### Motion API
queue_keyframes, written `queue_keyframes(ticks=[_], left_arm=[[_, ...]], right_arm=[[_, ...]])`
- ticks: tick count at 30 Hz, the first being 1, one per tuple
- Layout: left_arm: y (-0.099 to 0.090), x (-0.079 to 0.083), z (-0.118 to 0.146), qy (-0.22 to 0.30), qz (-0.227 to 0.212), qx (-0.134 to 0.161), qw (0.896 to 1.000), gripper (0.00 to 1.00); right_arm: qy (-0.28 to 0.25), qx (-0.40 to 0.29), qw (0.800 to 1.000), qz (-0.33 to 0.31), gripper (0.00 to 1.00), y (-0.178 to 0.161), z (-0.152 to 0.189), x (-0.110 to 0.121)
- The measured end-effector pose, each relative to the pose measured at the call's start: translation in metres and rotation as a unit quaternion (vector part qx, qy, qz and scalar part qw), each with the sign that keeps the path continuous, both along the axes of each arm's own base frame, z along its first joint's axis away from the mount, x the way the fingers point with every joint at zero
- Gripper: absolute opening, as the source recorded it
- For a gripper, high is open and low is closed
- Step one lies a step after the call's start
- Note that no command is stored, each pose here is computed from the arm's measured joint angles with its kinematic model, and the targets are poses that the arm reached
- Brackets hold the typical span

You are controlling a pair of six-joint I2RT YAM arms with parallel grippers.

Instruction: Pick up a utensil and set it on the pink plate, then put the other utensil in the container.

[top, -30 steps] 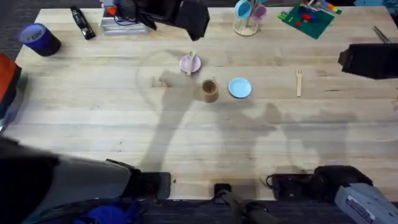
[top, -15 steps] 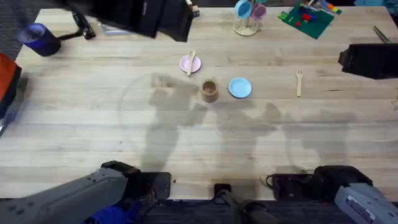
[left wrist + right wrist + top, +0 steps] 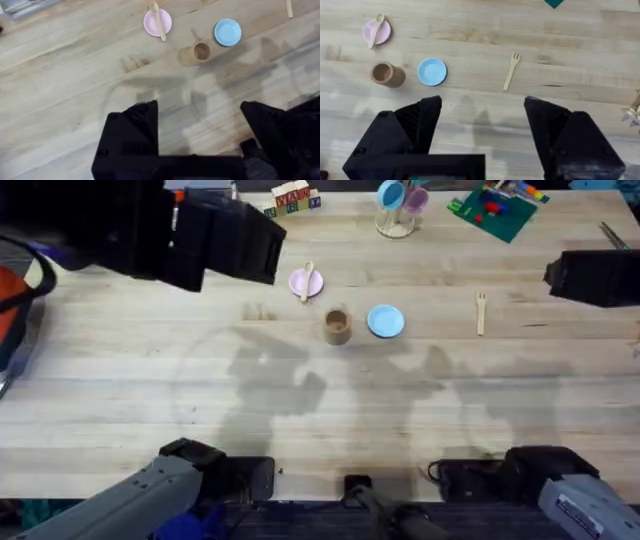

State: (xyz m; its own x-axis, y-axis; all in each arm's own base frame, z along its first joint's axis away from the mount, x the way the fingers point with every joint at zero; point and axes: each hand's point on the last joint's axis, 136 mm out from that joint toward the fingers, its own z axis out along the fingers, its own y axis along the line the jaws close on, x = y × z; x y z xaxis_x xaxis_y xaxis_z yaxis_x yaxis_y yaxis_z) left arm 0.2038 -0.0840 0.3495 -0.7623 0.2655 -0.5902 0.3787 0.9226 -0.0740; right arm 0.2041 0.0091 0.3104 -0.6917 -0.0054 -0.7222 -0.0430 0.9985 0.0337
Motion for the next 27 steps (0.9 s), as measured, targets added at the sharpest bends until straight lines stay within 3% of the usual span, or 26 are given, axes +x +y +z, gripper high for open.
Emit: queue_keyframes(ticks=[15,23,26,27], left_arm=[[-0.021,-0.002,-0.001,-0.054,-0.154,0.028,0.986,0.995],[-0.031,-0.008,-0.024,-0.085,-0.201,0.010,0.976,0.993],[-0.034,-0.017,-0.041,-0.076,-0.220,-0.006,0.973,0.993],[-0.036,-0.024,-0.058,-0.060,-0.238,-0.019,0.969,0.993]], right_arm=[[0.011,0.000,1.000,0.000,0.996,0.000,-0.004,-0.004],[0.015,0.000,1.000,0.000,0.996,0.000,-0.005,-0.005],[0.022,0.000,1.000,0.000,0.996,0.000,-0.008,-0.008],[0.027,0.000,1.000,0.000,0.996,0.000,-0.009,-0.009]])
